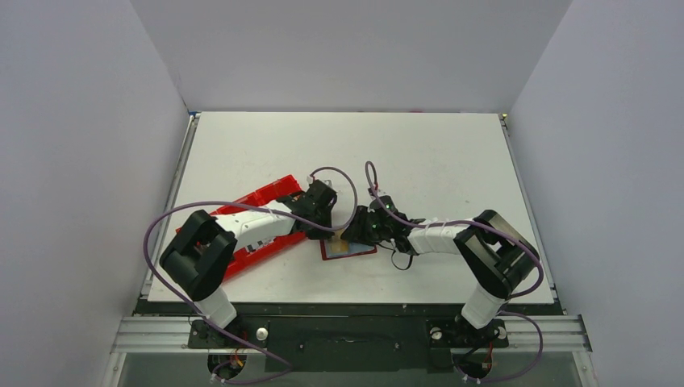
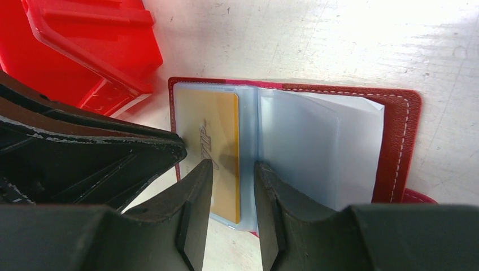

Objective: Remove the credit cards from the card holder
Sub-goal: Remove the credit card from the card holder.

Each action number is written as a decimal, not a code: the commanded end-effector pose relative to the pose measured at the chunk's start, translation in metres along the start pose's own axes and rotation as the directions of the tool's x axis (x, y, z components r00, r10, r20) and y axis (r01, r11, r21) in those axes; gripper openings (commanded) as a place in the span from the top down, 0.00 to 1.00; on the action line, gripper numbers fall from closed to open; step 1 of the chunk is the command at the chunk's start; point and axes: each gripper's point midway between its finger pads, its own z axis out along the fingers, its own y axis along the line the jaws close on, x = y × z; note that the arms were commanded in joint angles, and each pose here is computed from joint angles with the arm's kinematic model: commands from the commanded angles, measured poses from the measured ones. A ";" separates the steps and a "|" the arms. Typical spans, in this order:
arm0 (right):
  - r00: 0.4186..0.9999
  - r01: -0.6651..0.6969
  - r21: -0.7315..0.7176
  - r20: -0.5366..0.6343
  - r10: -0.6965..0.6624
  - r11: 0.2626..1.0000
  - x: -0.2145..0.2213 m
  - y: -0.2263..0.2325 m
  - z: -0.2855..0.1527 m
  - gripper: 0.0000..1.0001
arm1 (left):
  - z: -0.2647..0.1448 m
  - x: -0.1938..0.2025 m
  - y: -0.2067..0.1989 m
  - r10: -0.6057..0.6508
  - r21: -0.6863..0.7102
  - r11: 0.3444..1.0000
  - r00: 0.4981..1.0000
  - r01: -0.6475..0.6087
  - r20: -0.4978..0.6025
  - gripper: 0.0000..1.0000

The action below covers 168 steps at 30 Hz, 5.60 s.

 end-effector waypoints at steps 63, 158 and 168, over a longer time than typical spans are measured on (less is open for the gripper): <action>0.997 -0.079 -0.061 0.006 0.080 0.995 0.000 -0.010 0.001 0.73 | 0.003 0.002 -0.004 0.002 -0.033 0.999 1.000 -0.001 0.020 0.93; 0.921 -0.353 -0.305 0.049 0.385 0.884 -0.026 -0.027 -0.022 0.99 | 0.029 0.030 0.025 -0.043 -0.168 0.985 0.996 0.029 -0.079 1.00; 0.920 -0.356 -0.319 0.047 0.390 0.878 -0.028 -0.025 -0.024 0.87 | 0.030 0.031 0.027 -0.046 -0.172 0.985 0.996 0.032 -0.078 1.00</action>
